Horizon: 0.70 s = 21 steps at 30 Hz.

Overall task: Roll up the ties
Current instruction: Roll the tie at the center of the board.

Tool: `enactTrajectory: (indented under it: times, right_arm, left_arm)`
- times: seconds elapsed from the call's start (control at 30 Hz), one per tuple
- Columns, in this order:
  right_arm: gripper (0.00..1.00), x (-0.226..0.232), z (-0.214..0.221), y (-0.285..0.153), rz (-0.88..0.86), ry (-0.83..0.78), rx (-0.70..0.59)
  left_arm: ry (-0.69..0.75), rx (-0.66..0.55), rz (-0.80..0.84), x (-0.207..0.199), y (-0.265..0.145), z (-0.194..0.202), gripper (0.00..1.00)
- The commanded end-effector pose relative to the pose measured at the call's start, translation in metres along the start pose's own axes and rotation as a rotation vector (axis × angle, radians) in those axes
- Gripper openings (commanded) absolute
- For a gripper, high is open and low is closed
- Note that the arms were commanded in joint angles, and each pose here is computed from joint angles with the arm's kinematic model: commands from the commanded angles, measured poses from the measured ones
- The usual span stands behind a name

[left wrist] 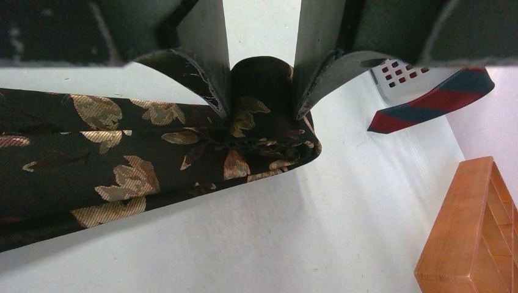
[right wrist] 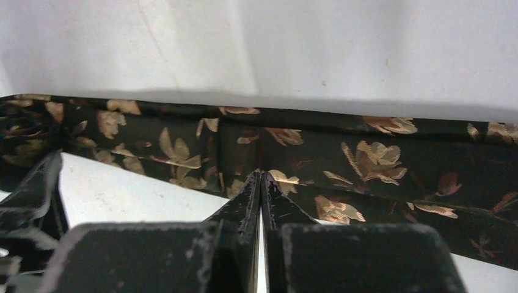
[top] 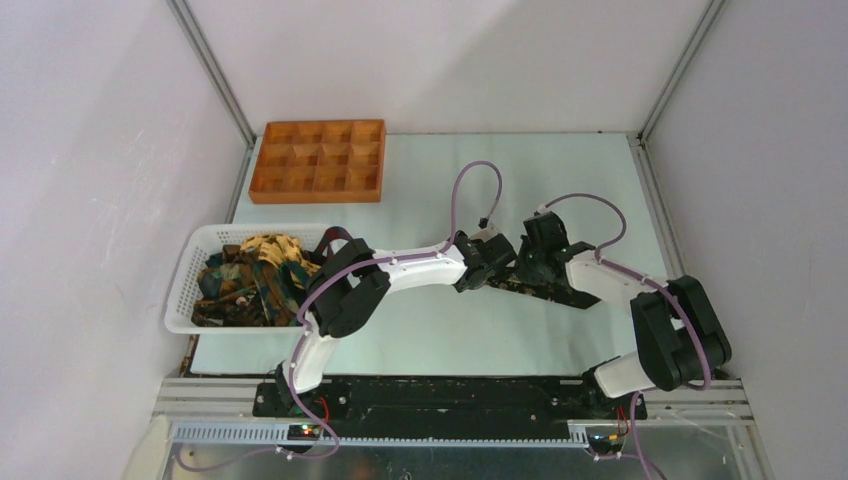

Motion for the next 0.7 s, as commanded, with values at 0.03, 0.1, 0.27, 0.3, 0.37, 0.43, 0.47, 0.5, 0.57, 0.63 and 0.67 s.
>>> enactTrajectory:
  times: [0.03, 0.1, 0.27, 0.3, 0.37, 0.43, 0.47, 0.5, 0.57, 0.63, 0.67]
  right_arm:
    - [0.01, -0.011, 0.003, 0.009, 0.095, 0.036, 0.011]
    - [0.0, -0.014, 0.005, 0.013, 0.108, 0.043, 0.025]
    - [0.0, -0.018, 0.014, 0.027, 0.109, 0.052, 0.076]
    - [0.0, -0.017, 0.015, 0.028, 0.103, 0.053, 0.083]
    - [0.0, -0.017, 0.017, 0.032, 0.096, 0.056, 0.095]
    - [0.0, -0.017, 0.018, 0.035, 0.093, 0.058, 0.099]
    - [0.0, -0.017, 0.019, 0.036, 0.094, 0.06, 0.105]
    - [0.0, -0.017, 0.019, 0.036, 0.096, 0.06, 0.107]
    - [0.0, -0.018, 0.02, 0.037, 0.099, 0.061, 0.109]
    - [0.0, -0.019, 0.02, 0.038, 0.1, 0.062, 0.112]
    - [0.0, -0.019, 0.02, 0.039, 0.102, 0.063, 0.112]
  left_arm:
    - [-0.019, -0.012, -0.02, -0.002, 0.003, -0.003, 0.43]
    - [-0.02, -0.013, -0.026, 0.0, 0.003, -0.003, 0.43]
    - [-0.015, -0.015, -0.047, 0.004, 0.007, -0.003, 0.42]
    - [-0.011, -0.015, -0.054, 0.005, 0.007, -0.002, 0.42]
    - [-0.01, -0.014, -0.065, 0.007, 0.009, -0.002, 0.42]
    - [-0.009, -0.012, -0.076, 0.011, 0.012, -0.001, 0.42]
    - [-0.006, -0.009, -0.081, 0.012, 0.013, 0.0, 0.42]
    - [-0.008, -0.009, -0.089, 0.014, 0.014, 0.0, 0.42]
    - [-0.004, -0.006, -0.102, 0.017, 0.016, 0.001, 0.42]
    - [-0.005, -0.005, -0.112, 0.02, 0.018, 0.001, 0.42]
    - [-0.004, -0.006, -0.114, 0.021, 0.018, 0.001, 0.42]
Point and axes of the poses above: each gripper's point midway between its finger pads, its own y axis out along the fingers, its own x axis along the line the jaws close on, z = x × y, the point moved 6 cm from there along -y, back along the fingers, and after that the axes turned 15 degrees about -y, right-handed, at the moved point
